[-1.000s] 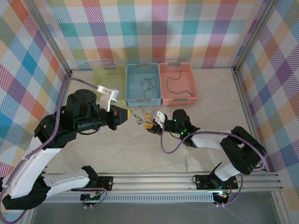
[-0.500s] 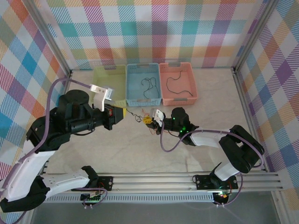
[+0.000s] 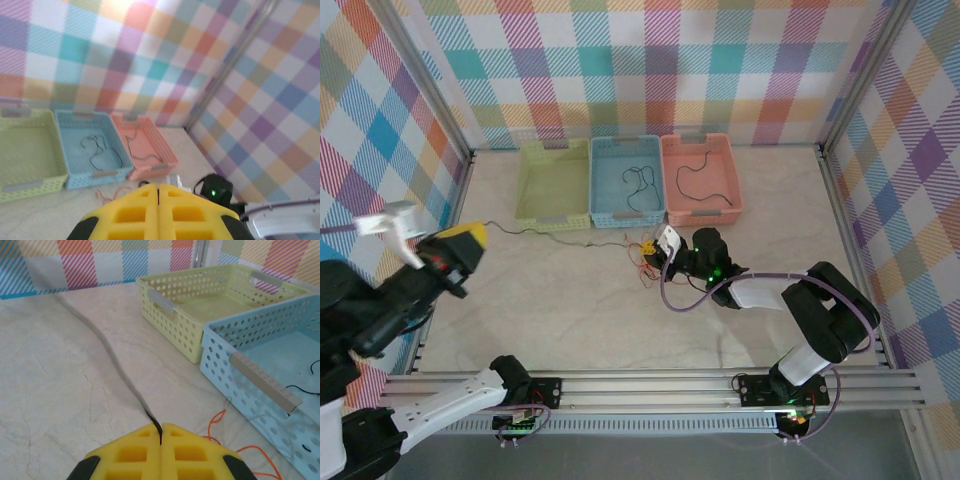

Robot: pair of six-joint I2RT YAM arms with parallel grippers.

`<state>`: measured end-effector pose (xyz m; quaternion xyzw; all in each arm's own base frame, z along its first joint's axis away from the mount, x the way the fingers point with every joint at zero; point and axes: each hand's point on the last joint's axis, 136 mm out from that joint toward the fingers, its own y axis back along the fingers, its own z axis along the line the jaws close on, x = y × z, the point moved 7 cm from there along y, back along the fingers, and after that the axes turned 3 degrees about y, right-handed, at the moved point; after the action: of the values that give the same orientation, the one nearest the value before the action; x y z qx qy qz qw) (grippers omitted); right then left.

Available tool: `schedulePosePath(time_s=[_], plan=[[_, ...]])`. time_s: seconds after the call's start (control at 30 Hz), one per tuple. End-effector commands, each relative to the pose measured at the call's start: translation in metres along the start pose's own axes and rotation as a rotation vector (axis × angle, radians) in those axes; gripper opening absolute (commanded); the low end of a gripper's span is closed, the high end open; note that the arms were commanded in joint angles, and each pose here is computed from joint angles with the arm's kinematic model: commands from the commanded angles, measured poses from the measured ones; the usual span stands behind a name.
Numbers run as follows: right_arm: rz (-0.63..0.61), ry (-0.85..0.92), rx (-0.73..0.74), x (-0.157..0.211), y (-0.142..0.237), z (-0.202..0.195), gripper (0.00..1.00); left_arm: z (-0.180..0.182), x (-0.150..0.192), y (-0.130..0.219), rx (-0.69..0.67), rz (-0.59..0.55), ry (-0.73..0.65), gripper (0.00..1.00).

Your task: Untangle the cables

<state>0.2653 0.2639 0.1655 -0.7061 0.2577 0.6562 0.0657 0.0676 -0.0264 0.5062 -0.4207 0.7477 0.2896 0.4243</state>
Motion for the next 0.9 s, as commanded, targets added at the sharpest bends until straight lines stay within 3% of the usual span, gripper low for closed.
schedulePosePath(time_s=[0.0,0.23,0.43,0.53,0.67,0.77,0.87], plan=[[0.032,-0.026,0.023,0.005,-0.001,-0.003,0.0,0.014,-0.008,0.014,-0.082,-0.075,-0.024,0.0],[0.049,-0.032,0.049,0.007,-0.001,-0.006,0.0,0.025,-0.009,0.029,-0.122,-0.12,-0.028,0.0],[0.006,-0.023,0.016,0.002,0.002,-0.002,0.0,0.026,-0.004,0.025,-0.13,-0.088,-0.045,0.0],[-0.045,-0.015,-0.007,-0.004,0.005,0.002,0.0,0.026,0.009,0.017,-0.137,-0.009,-0.056,0.0],[-0.118,-0.018,-0.044,-0.02,0.012,0.006,0.0,0.031,0.051,-0.002,-0.111,0.151,-0.018,0.0],[-0.166,-0.017,-0.041,-0.035,0.02,0.007,0.0,0.051,0.078,-0.013,-0.237,0.185,-0.009,0.11],[-0.204,-0.002,-0.037,-0.053,0.031,0.007,0.0,0.064,0.102,-0.023,-0.298,0.236,-0.006,0.39]])
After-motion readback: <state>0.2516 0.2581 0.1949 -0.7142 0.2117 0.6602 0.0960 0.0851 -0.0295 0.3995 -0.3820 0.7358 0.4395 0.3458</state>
